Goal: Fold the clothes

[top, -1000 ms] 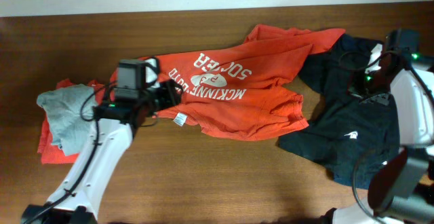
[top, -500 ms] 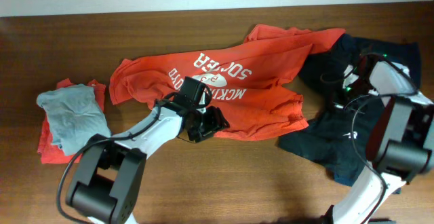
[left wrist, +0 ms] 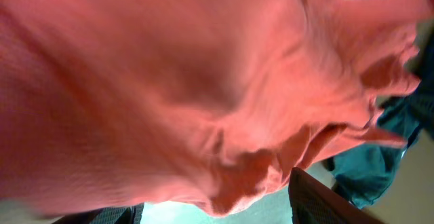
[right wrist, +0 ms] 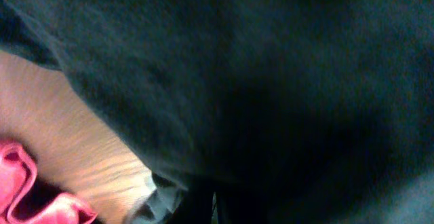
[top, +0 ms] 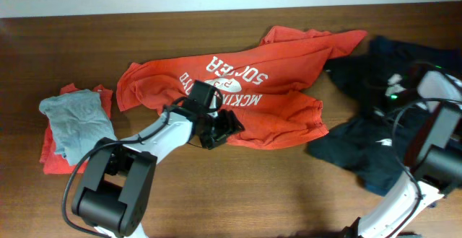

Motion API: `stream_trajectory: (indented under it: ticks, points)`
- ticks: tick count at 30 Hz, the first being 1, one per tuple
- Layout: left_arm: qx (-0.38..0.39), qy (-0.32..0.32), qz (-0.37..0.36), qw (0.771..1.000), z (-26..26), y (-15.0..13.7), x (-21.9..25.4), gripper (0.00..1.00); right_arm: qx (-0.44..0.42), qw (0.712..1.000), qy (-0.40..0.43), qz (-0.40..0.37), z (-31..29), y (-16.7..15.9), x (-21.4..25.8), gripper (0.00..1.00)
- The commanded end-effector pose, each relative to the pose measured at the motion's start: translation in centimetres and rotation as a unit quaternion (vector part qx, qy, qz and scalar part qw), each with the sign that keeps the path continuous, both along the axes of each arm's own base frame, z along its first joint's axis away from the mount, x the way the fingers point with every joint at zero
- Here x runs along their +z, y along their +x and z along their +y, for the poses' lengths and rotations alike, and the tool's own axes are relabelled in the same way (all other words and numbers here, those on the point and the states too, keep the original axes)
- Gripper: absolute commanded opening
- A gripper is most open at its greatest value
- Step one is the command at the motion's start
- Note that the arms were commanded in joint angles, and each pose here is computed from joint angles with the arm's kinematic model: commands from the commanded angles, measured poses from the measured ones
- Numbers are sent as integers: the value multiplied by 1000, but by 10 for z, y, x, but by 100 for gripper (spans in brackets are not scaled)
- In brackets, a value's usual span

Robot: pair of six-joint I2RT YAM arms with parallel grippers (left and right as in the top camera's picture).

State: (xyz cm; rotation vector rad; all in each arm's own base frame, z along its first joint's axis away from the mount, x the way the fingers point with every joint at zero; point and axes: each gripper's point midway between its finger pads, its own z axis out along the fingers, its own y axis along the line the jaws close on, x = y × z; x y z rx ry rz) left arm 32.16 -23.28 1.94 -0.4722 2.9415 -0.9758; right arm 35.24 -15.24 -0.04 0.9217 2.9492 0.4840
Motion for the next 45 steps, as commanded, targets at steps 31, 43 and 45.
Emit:
stream_trajectory:
  ticks: [31, 43, 45]
  points:
    - [9, -15, -23, 1000, 79, 23, 12, 46, 147, 985, -19, -91, 44, 61, 112, 41]
    - [-12, 86, -99, 991, 51, 36, 1, 8, 156, 984, -13, -83, 53, 59, 111, 41]
    - [4, 107, -104, 989, 64, 42, -1, 0, 156, 984, -12, -81, 53, 58, 111, 41]
